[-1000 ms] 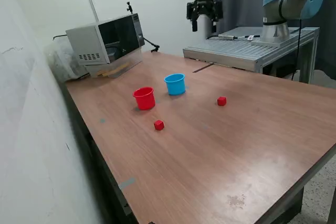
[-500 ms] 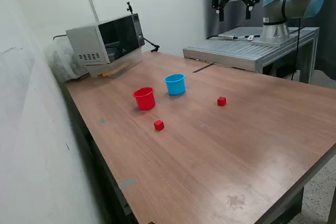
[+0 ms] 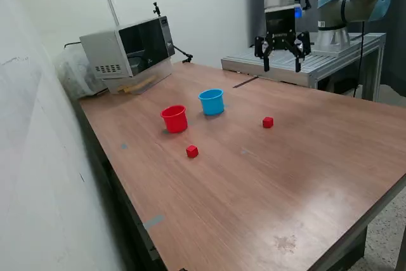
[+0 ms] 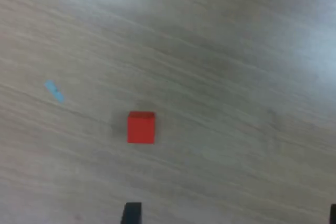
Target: Place red objects in the red bin, and blue objects in the blue bin.
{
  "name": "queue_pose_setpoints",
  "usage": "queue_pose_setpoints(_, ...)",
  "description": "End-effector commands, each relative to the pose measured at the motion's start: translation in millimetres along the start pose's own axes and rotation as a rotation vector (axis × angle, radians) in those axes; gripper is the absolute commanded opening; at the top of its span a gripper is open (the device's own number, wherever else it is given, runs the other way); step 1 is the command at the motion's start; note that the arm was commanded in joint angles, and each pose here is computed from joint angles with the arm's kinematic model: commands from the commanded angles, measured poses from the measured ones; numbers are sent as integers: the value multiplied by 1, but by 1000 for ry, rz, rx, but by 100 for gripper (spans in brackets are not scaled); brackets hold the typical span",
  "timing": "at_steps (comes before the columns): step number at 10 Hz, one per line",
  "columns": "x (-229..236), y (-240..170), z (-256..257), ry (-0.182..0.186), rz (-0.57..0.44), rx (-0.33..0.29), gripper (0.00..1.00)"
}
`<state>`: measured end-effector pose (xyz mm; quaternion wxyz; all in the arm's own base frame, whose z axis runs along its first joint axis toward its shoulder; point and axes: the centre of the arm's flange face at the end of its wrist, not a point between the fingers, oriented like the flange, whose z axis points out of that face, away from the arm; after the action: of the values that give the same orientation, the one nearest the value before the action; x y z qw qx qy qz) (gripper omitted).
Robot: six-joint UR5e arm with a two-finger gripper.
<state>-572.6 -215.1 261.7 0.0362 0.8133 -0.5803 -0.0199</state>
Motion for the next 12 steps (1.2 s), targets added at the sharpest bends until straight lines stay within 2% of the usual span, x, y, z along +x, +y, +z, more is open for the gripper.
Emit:
queue_pose_setpoints(1, -7, 7, 53, 9, 0, 50, 100)
queue_pose_setpoints(5, -36, 11, 87, 10, 44, 67, 100)
queue_pose_setpoints(12, -38, 11, 127, 18, 45, 102, 100)
